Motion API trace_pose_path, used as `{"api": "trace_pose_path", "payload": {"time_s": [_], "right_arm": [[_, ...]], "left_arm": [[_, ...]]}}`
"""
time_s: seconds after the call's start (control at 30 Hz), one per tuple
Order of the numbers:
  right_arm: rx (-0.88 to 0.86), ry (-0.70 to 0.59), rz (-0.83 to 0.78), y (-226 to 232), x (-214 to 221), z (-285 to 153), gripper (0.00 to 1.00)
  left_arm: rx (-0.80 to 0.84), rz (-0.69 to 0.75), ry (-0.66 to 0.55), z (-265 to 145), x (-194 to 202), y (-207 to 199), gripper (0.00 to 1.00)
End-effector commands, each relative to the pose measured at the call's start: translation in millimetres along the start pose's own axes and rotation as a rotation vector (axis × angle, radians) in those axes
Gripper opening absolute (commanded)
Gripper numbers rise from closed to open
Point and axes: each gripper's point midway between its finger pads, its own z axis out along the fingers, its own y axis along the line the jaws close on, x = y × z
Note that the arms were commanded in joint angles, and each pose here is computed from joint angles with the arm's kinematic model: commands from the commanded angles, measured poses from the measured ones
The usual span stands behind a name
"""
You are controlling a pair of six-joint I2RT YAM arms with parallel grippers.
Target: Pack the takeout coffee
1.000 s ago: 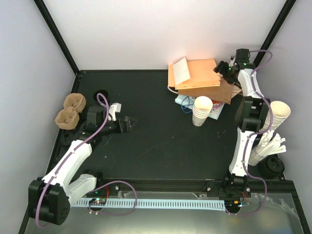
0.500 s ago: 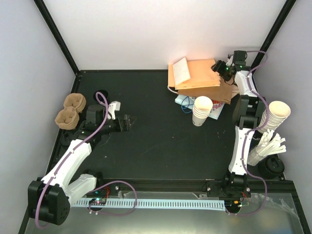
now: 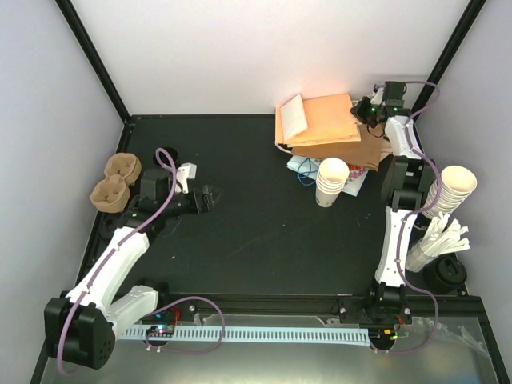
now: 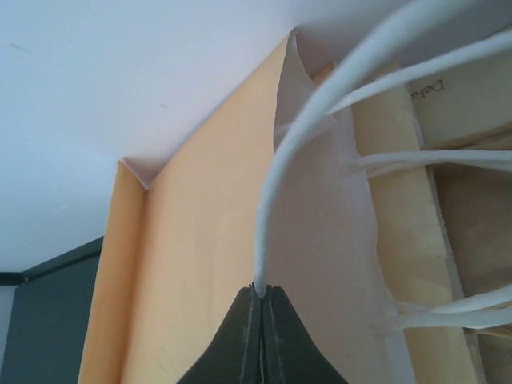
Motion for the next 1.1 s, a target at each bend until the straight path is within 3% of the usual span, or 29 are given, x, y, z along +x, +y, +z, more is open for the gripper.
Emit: {"api": "trace_pose_path", "payload": {"time_s": [0.0, 0.37, 0.7, 0.9, 1.07], "right_arm": [[-0.14, -0.095, -0.128, 76.8, -34.5, -52.5, 0.01], [-0.345, -0.256, -0.39, 241.4, -24.2, -181.9, 0.01], [-0.51, -0.269, -0.627, 370.0, 69.3, -283.6, 0.01], [-0.565, -0.249, -0.592, 379.4, 143.4, -317.2, 0.02], [-0.525, -0.163, -0.544, 351.5, 212.4, -316.3, 0.02]], "left_arm": [[0.0, 0.047, -0.037, -6.8, -18.9, -12.0, 0.99], [-0.044, 0.105, -0.094, -33.6, -25.5, -21.6, 0.99], [-0.028, 0.126, -0.198, -66.1, -25.8, -38.3, 0.99], [0.025, 0.107, -0.23, -87.9, -25.3, -58.9, 0.99], [0.066, 0.044, -0.207, -97.8, -15.7, -69.0, 0.99]]}}
